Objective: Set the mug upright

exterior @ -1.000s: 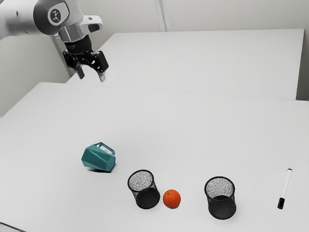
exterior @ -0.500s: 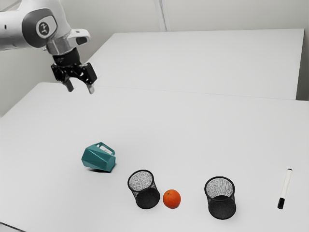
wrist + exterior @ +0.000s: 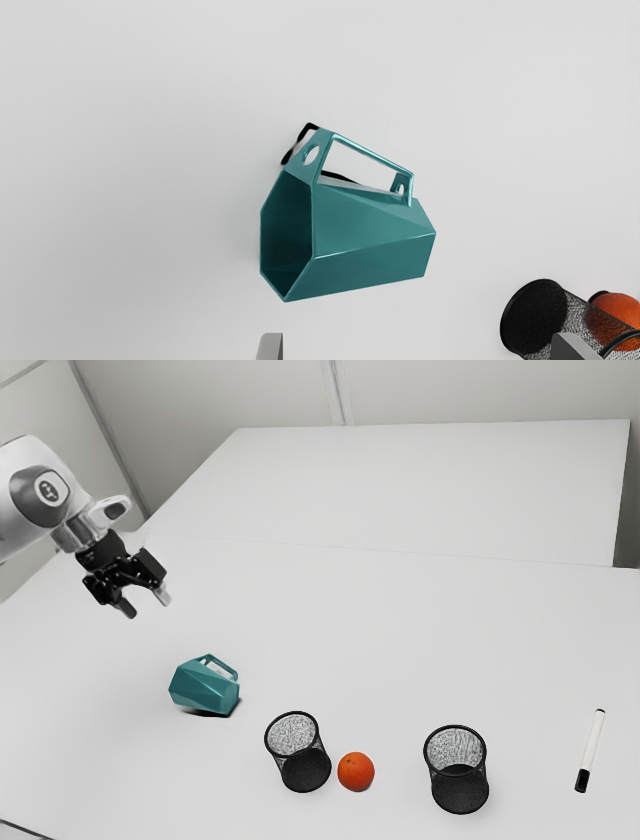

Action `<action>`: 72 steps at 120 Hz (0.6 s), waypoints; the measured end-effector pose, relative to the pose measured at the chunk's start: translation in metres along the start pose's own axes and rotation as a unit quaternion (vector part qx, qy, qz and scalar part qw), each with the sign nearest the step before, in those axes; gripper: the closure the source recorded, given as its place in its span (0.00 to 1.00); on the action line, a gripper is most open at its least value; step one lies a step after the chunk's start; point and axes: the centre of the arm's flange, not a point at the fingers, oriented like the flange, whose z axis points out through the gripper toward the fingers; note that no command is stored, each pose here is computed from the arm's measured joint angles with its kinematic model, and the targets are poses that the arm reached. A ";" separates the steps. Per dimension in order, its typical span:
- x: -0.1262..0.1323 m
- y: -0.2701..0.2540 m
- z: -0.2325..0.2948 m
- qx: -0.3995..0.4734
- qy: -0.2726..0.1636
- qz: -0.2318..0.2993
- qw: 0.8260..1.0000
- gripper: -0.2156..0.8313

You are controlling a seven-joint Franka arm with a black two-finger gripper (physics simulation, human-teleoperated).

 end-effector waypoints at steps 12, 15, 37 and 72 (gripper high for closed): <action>-0.004 -0.018 0.020 -0.033 0.007 0.001 0.999 0.23; -0.005 -0.022 0.026 -0.041 0.008 0.002 0.999 0.23; -0.013 -0.053 0.065 -0.092 0.017 0.004 0.996 0.23; -0.012 -0.082 0.108 -0.142 0.030 0.028 0.989 0.23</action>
